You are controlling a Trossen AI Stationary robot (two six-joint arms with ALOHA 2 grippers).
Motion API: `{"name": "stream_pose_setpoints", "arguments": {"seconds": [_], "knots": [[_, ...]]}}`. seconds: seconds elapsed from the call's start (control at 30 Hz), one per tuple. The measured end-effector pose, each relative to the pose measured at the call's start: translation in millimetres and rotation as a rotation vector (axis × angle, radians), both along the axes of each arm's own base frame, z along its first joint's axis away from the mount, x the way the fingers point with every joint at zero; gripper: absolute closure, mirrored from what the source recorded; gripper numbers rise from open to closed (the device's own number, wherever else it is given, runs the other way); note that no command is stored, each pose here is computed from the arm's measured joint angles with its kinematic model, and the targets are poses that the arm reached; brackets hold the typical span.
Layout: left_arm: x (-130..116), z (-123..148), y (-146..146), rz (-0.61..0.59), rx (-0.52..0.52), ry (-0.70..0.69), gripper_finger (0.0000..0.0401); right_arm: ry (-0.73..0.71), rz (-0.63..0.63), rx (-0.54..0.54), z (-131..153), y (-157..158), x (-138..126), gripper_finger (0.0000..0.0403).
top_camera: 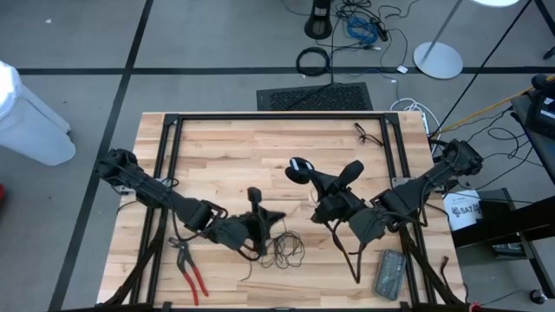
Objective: Coil cords
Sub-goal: Uncoil the black wire from the black spool
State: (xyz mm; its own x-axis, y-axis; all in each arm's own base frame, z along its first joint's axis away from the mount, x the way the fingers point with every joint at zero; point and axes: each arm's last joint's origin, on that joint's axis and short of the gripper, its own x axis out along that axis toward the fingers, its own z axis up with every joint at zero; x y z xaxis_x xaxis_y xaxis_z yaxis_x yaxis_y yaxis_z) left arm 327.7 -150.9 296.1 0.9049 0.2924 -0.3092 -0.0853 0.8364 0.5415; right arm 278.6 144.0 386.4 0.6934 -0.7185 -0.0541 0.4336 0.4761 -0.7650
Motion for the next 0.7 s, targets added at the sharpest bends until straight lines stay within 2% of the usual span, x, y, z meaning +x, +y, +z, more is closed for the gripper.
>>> {"name": "stream_pose_setpoints", "arguments": {"seconds": [0.1,0.23,0.3,0.57,0.7], "knots": [[-5.9,2.1,5.2,0.148,0.075,-0.005,0.0401,0.000,0.015,-0.005,1.5,4.0,-1.7,0.0403],[-20.1,13.1,14.8,0.439,0.099,-0.111,0.0401,0.005,0.029,-0.015,2.4,7.9,-3.5,0.0403],[-31.3,21.2,19.1,0.502,0.101,-0.138,0.0401,0.011,0.033,-0.021,2.5,8.8,-4.0,0.0403],[-81.1,52.6,19.5,0.502,-0.028,-0.237,0.0401,0.016,0.032,-0.024,1.9,8.6,-4.1,0.0403],[-103.6,67.1,10.0,0.435,-0.088,-0.279,0.0401,0.026,0.029,-0.026,-0.1,7.6,-4.1,0.0403]]}}
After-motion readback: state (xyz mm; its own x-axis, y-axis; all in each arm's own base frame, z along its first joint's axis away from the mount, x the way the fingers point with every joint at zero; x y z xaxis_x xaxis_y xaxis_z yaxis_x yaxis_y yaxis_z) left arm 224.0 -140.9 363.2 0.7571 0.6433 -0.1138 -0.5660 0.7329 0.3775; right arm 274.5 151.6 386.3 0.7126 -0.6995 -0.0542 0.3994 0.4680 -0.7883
